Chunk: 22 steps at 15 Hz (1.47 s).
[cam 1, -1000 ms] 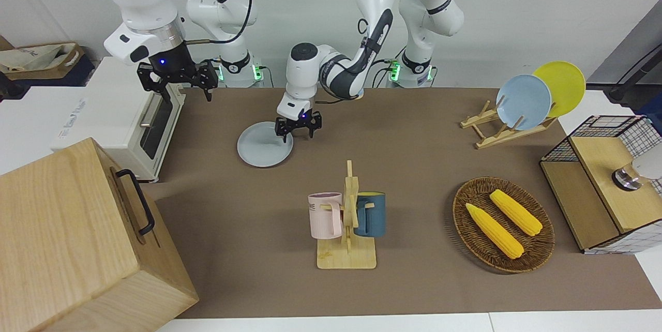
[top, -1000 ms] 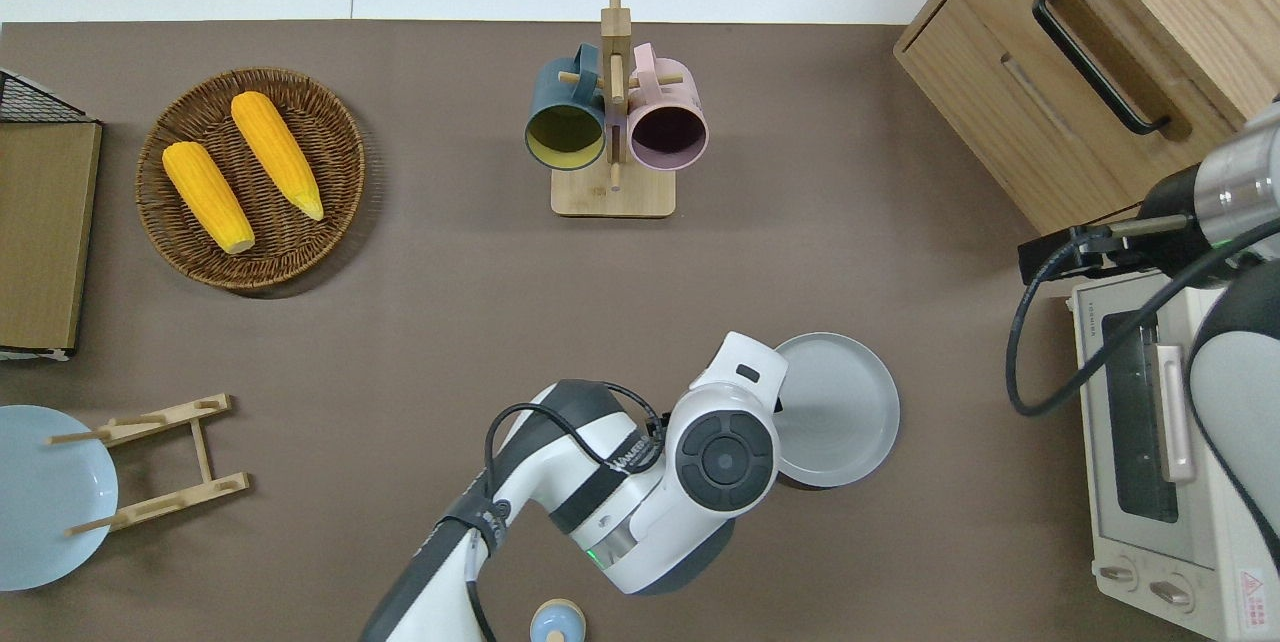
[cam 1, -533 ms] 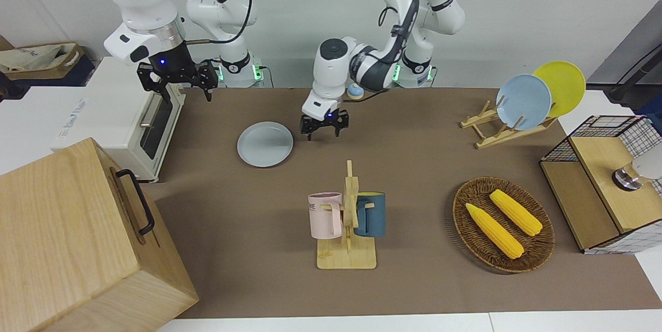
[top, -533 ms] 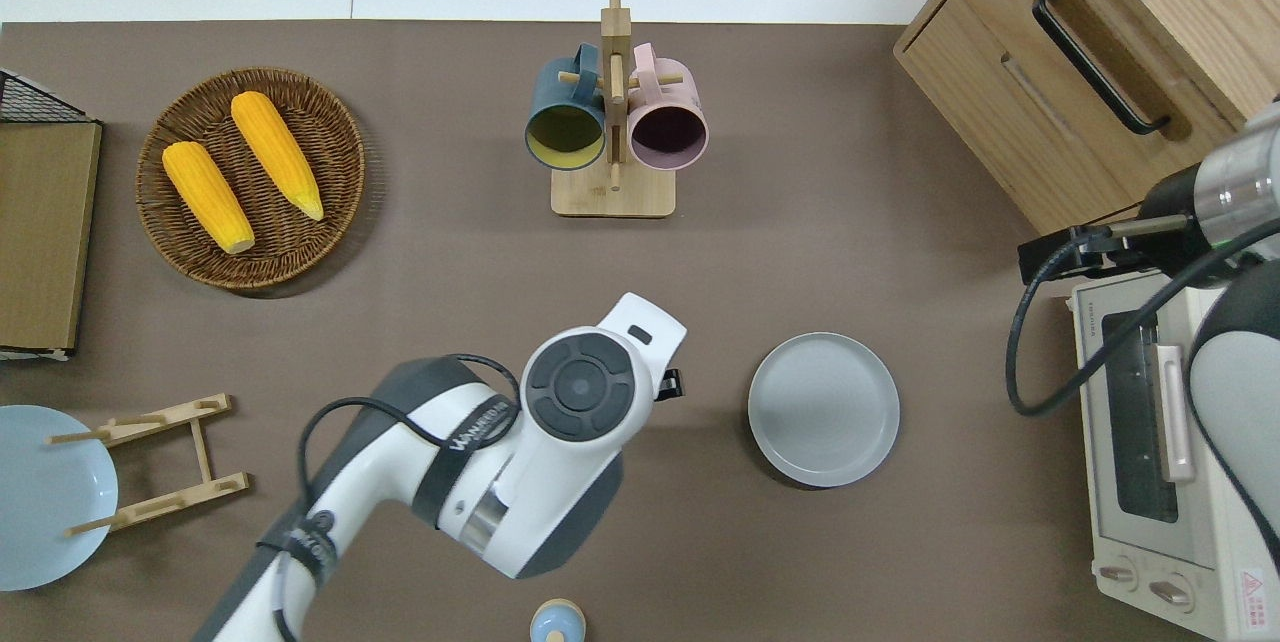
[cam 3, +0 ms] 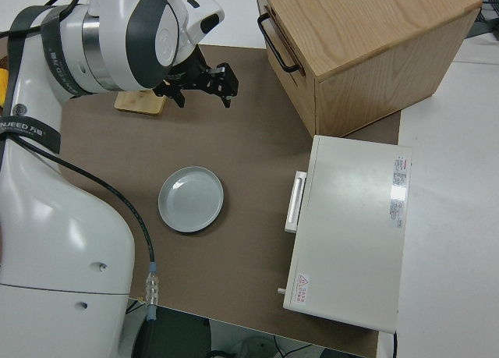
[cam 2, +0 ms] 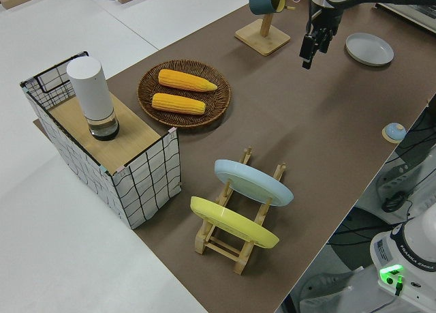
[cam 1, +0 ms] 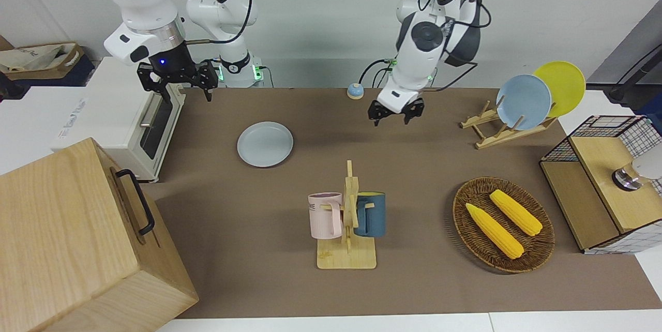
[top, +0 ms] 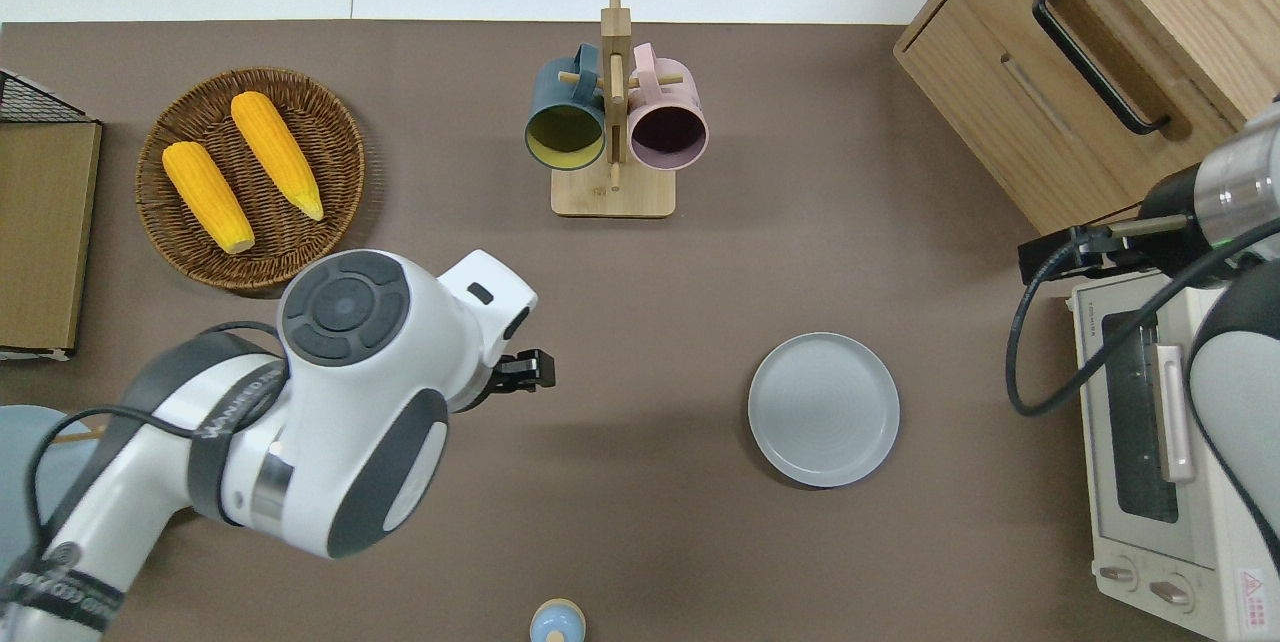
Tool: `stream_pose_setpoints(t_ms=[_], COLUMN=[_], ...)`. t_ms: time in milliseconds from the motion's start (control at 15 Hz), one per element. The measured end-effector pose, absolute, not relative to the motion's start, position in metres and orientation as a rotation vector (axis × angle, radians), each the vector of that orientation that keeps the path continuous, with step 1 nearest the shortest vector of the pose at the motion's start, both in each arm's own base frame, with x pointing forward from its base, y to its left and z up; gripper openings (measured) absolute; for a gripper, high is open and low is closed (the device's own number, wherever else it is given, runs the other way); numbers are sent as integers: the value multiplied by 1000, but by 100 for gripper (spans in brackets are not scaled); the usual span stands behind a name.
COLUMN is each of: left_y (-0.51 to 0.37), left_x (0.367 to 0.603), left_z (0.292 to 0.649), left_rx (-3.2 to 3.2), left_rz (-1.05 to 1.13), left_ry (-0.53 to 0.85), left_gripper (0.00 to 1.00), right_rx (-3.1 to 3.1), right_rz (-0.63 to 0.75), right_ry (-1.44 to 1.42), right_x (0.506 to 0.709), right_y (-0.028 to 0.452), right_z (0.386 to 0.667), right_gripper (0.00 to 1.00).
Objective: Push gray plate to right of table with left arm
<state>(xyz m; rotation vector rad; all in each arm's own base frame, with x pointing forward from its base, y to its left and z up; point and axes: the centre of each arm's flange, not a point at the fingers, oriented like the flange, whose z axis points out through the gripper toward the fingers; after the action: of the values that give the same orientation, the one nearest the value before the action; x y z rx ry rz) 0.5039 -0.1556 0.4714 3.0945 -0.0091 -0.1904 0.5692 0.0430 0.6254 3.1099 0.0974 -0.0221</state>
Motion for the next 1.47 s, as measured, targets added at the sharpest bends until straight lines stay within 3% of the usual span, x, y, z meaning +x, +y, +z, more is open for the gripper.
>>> stream_pose_setpoints(t_ms=[467,1000,1467], left_y=[-44,-22,-21], left_x=[506,510,512], left_z=[536,579,589], left_rx=[3103,3155,3157], left_rz=[-155,-42,-9], left_ry=[-228,-224,-221], left_gripper=[100,100,100], right_rx=[3110,3110,3110], right_rz=[-22,-22,-22], right_ry=[97,97,97], right_x=[569,569,569], right_y=[43,43,43], right_z=[625,625,625], right_gripper=[99,99,99])
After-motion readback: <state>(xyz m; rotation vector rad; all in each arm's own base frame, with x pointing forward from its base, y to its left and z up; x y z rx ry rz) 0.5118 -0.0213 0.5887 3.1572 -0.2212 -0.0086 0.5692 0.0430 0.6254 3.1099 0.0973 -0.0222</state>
